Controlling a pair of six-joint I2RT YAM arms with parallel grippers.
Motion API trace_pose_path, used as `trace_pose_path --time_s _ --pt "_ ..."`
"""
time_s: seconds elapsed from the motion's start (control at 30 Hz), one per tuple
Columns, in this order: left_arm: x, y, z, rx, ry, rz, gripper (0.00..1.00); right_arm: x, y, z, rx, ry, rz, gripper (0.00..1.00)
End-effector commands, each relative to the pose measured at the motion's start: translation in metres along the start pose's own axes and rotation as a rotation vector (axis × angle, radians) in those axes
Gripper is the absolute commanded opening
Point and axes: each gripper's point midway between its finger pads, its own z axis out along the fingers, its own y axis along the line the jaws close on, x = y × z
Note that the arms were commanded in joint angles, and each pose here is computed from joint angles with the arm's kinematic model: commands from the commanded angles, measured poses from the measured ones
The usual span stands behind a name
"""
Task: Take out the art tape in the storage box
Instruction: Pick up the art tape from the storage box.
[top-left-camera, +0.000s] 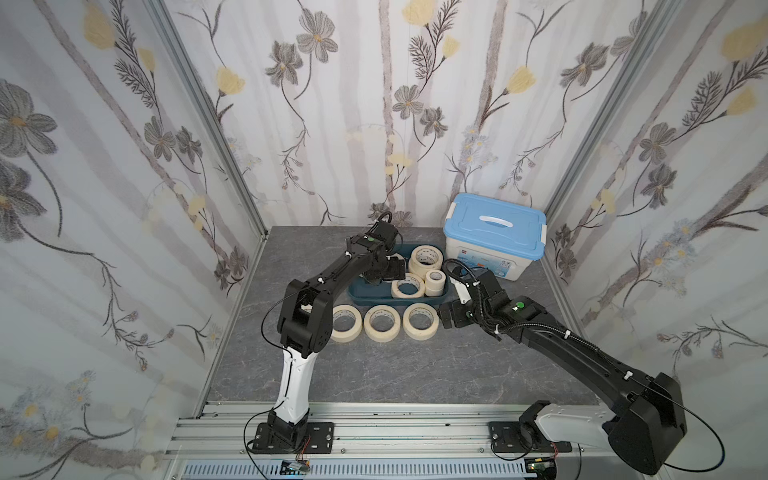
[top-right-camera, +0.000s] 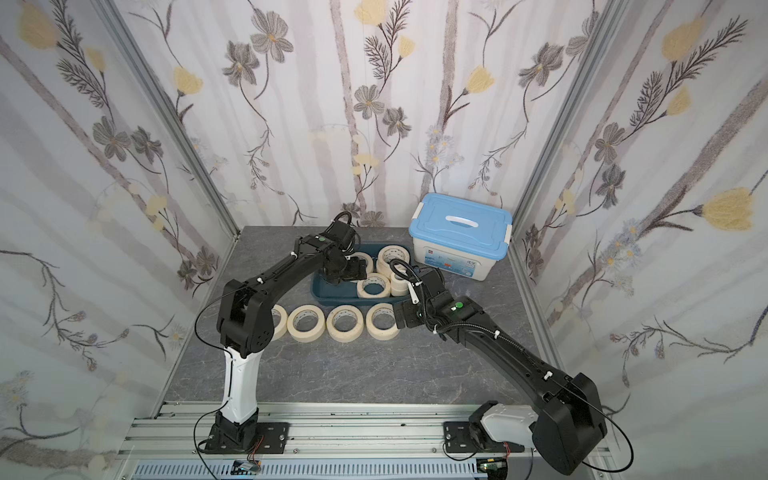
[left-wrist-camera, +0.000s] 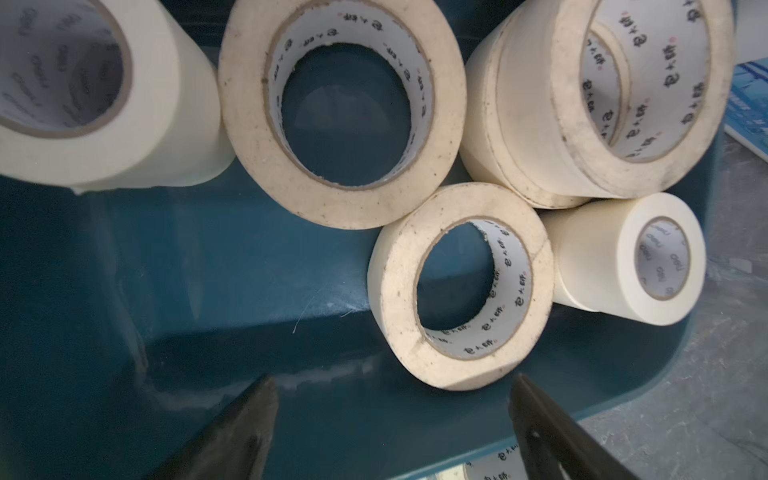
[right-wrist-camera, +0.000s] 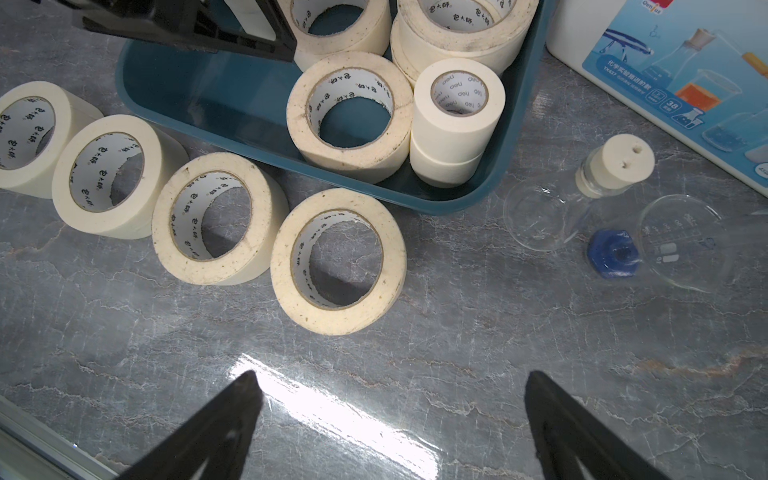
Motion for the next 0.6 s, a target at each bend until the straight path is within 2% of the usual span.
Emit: trace_pose_path --time_s 0.0,0.27,0.57 --pt "0.004 0.003 0.009 -0.025 0.030 0.004 0.86 0.001 -0.004 -0.002 0.006 -0.006 0.017 1.00" --pt "0.010 -0.004 0.034 -0.017 0.083 0.007 0.79 0.008 -0.012 -0.004 0.017 -0.004 0.032 1.00" --pt "0.013 -0.004 0.053 -0.030 0.112 0.003 0.66 0.007 -0.018 -0.007 0.022 -0.015 0.047 1.00"
